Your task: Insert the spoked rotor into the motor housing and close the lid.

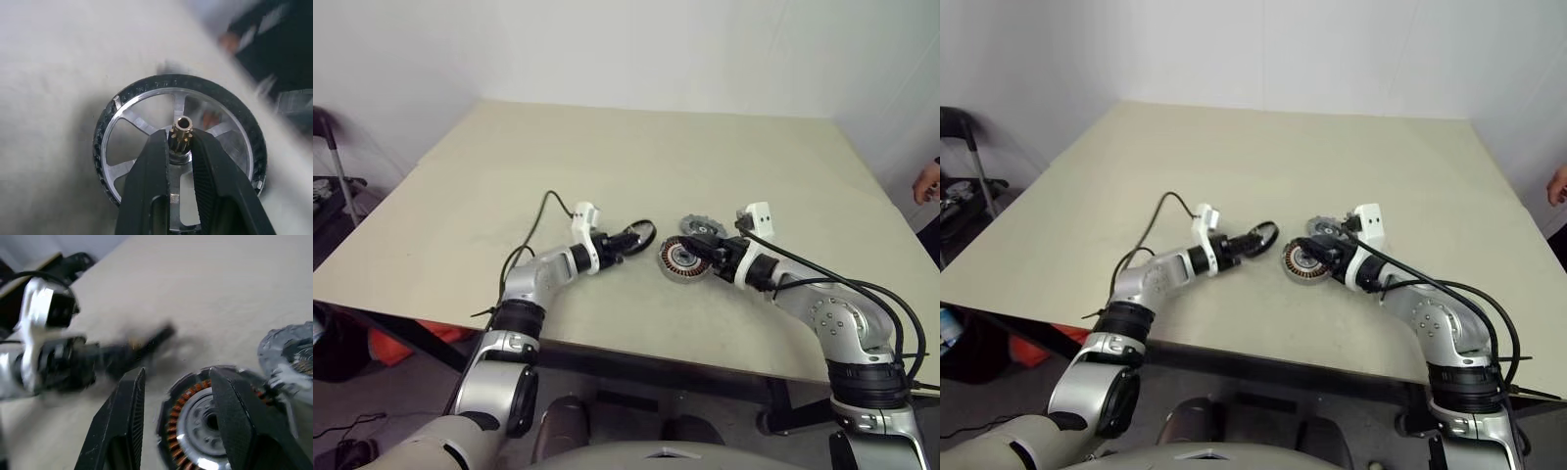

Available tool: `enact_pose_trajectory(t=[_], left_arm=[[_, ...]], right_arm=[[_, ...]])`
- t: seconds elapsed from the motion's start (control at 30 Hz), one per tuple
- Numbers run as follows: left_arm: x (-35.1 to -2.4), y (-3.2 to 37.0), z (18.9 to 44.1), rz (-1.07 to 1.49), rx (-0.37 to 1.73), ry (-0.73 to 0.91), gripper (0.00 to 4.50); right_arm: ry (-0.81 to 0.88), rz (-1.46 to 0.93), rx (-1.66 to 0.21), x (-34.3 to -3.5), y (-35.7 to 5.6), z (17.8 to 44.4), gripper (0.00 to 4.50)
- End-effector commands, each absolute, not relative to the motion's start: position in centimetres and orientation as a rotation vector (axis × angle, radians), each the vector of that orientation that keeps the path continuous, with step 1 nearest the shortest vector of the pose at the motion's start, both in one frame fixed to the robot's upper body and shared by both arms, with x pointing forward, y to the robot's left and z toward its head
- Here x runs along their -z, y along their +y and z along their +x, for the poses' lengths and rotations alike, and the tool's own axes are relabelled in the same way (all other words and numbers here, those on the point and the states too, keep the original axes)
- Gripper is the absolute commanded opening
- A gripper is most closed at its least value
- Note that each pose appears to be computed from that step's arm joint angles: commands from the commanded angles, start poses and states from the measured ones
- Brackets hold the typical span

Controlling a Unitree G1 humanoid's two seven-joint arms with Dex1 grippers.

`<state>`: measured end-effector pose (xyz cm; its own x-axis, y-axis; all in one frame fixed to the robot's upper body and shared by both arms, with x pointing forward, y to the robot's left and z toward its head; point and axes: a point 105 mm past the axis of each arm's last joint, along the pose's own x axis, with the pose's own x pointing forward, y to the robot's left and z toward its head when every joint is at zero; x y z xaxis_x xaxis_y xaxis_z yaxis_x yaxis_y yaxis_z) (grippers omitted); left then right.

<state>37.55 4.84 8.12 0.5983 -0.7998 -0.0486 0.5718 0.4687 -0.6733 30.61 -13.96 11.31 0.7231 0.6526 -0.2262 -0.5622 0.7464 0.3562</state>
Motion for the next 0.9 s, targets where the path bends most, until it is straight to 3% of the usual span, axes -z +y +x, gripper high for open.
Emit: enact_pose_trajectory(t=[0.03,0.2,0.37,0.9], left_arm=[[-11.6,5.9,38.6,-0.882,0.866,0.320,0.32],[-13.5,6.8,38.8,-1.309,0.871,0.355,0.32],[-13.0,5.3,36.9,-1.456,0.954,0.453,0.32],[-12.9,3.0,34.1,-1.572,1.062,0.584,0.32]], right_arm=[[0.305,0.262,-0.750,-12.5,-13.2,29.9,2.08],[0.286,0.322,-0.776,-12.6,-12.3,30.1,2.08],[0.209,0.337,-0.806,-14.2,-11.3,30.7,2.08],[0.150,0.307,-0.861,-15.3,-10.0,31.6,2.08]])
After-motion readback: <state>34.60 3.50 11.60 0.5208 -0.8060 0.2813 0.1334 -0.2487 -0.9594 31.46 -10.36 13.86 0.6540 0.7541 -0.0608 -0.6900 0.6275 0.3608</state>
